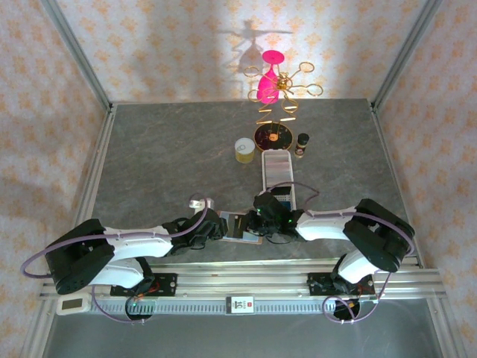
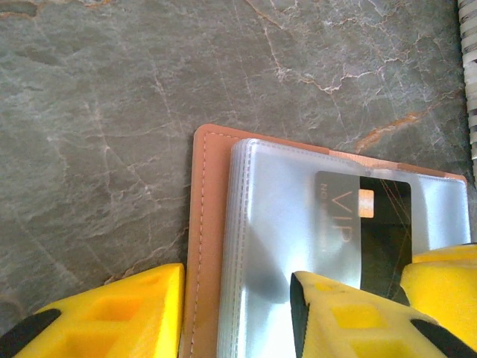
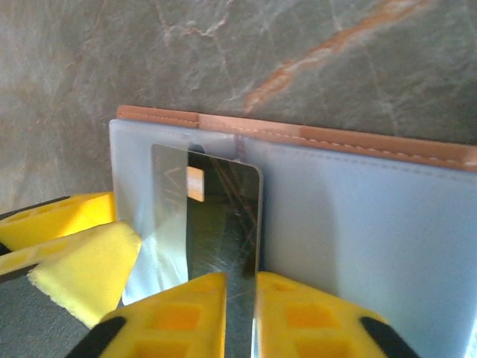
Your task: Put the credit cards into the card holder
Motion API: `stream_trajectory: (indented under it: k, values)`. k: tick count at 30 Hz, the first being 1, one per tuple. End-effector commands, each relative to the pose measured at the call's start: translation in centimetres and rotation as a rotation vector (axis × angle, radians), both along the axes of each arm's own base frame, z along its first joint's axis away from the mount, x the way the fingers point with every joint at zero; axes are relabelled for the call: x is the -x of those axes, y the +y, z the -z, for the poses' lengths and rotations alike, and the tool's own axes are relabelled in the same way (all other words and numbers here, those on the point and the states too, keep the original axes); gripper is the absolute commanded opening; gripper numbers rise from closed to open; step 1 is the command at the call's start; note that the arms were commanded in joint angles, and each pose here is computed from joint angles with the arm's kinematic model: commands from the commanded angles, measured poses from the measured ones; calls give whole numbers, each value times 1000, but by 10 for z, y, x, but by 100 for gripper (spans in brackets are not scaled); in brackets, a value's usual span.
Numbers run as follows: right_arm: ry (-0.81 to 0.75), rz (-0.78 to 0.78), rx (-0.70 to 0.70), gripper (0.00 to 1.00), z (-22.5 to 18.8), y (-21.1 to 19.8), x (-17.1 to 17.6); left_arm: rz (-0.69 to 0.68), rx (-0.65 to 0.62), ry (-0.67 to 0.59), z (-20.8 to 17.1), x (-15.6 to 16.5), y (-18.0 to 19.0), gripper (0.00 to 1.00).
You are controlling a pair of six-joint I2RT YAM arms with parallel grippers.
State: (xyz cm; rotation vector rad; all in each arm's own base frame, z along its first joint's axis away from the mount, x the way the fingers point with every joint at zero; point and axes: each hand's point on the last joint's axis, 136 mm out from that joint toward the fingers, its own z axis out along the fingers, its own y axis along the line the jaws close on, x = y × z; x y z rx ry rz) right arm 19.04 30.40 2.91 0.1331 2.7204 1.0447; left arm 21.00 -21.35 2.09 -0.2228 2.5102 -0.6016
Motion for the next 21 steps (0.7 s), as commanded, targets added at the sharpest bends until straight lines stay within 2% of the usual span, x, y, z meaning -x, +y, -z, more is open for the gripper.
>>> stream_trajectory:
  k: [1,5,16,21]
  values:
    - [-4,-7,23,12,4,3,-1,54,-27,136,25,29,6,41]
    - [-15,-32,15,7,-1,15,-3,48,-29,142,26,30,7,41]
    - [-16,-55,-15,5,-3,29,-3,-5,-64,110,20,25,21,47]
    - [-49,-34,-38,14,-16,24,-4,8,-80,107,17,27,25,49]
